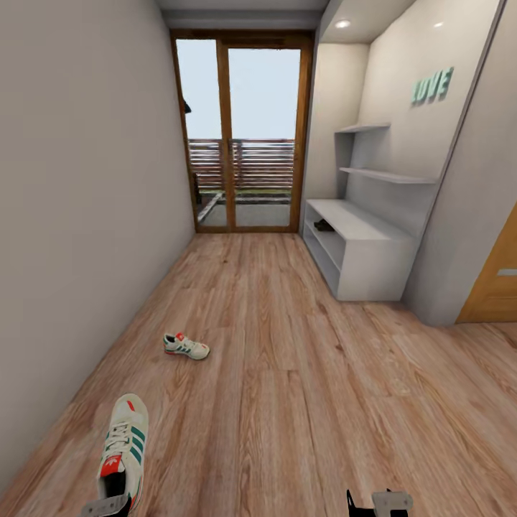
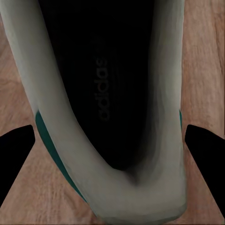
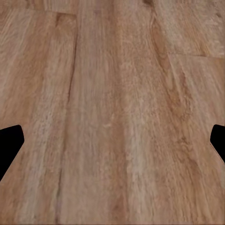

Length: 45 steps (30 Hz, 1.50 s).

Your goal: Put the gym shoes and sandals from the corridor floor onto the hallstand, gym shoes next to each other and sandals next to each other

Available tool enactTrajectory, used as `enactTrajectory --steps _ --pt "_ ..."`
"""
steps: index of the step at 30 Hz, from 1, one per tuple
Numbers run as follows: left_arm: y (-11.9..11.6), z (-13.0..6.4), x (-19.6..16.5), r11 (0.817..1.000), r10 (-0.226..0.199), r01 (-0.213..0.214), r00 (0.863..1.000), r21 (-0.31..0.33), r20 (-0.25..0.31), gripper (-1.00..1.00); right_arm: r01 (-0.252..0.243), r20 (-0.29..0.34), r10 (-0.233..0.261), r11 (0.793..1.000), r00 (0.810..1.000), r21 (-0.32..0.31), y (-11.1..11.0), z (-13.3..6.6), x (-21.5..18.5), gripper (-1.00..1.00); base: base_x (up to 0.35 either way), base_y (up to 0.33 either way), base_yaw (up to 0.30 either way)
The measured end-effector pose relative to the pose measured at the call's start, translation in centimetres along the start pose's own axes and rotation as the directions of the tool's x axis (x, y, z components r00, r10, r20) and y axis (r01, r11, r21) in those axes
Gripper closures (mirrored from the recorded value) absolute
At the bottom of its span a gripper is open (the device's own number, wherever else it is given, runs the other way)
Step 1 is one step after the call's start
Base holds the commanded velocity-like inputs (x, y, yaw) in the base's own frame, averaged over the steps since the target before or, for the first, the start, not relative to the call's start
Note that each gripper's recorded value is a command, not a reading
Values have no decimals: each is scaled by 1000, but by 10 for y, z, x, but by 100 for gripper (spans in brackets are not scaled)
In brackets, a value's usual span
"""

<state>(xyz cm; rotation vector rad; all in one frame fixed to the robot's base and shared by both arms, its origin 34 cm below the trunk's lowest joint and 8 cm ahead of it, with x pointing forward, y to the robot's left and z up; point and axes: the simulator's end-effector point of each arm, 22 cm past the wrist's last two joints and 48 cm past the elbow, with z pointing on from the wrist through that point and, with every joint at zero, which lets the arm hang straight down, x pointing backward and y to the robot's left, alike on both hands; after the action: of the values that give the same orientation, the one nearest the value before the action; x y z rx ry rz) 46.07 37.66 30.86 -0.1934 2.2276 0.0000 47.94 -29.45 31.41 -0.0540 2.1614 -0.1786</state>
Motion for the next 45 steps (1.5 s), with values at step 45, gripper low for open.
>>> enactTrajectory --steps 45 --pt "0 0 0 1000 -2 2 1000 -1 1 100 0 0 0 1000 1000 0 0 0 0 -100 339 -135 0"
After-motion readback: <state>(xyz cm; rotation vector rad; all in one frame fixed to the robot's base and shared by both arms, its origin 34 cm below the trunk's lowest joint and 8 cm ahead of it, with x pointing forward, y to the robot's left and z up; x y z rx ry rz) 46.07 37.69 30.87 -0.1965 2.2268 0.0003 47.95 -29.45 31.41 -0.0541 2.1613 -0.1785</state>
